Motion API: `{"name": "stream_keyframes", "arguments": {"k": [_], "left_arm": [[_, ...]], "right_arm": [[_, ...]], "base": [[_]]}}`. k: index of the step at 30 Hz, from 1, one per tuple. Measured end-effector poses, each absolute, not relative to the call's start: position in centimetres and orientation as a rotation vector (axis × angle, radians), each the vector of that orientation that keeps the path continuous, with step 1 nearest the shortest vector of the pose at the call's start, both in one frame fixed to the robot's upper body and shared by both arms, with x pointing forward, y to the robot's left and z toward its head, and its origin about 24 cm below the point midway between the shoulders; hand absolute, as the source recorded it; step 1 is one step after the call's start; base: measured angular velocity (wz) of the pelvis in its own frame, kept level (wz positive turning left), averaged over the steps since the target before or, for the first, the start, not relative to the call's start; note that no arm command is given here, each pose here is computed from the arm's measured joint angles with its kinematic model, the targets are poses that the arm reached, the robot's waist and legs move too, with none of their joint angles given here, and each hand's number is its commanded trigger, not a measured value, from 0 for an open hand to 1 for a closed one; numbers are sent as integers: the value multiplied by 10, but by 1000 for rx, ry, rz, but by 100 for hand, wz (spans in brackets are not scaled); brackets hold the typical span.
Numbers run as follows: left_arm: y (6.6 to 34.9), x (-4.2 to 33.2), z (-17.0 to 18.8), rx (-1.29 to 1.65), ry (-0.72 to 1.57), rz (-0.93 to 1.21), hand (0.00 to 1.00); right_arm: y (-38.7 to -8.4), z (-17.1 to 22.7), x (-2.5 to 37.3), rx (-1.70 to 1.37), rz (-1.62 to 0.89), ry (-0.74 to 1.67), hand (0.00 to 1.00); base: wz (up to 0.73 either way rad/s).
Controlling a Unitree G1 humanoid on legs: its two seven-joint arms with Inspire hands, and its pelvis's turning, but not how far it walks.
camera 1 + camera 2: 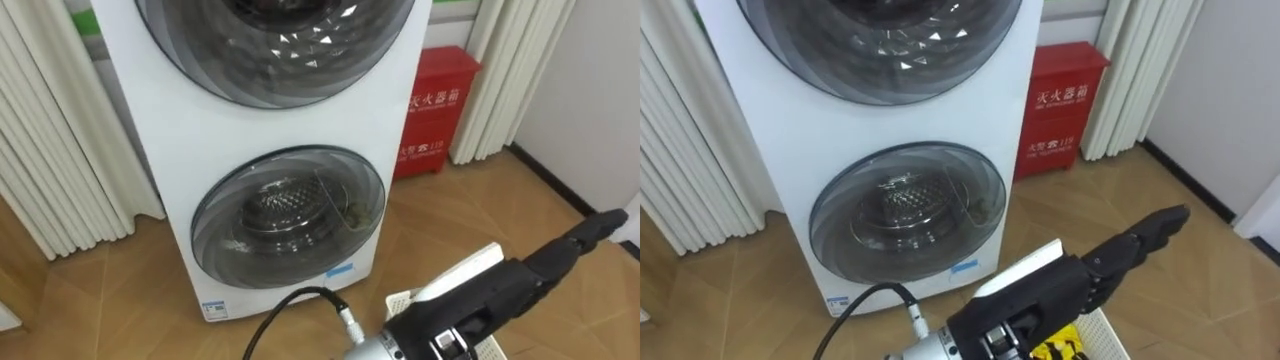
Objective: Pick clothes from washing machine
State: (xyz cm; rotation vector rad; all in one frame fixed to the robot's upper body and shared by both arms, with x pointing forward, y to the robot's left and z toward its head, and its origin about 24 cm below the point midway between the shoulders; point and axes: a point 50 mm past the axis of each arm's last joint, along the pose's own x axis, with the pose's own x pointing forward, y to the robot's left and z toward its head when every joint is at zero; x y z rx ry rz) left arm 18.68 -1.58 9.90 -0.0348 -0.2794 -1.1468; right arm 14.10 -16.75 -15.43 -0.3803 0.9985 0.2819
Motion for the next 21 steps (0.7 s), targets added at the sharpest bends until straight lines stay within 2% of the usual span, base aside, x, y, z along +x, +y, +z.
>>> {"name": "stream_keyframes", "arguments": {"k": [8, 13, 16, 18, 19, 21], "left_arm": [[-11, 186, 92, -15, -249, -1143, 0], [11, 188, 62, 119, -142, -1044, 0], [44, 187, 18, 227, 41, -892, 0], [93, 178, -38, 257, 305, -680, 0], [107, 173, -53, 265, 381, -618, 0], [170, 140, -107, 289, 698, -339, 0]], "right_arm": [[-169, -155, 139, -375, 275, 1007, 0], [-171, -157, 133, -355, 255, 1028, 0], [-180, -160, 120, -307, 201, 1072, 0], [-190, -164, 101, -227, 118, 1125, 0], [-193, -165, 96, -214, 101, 1137, 0], [-202, -166, 83, -143, 16, 1170, 0]], "base": [[4], [7], [24], [15], [10], [23]]}}
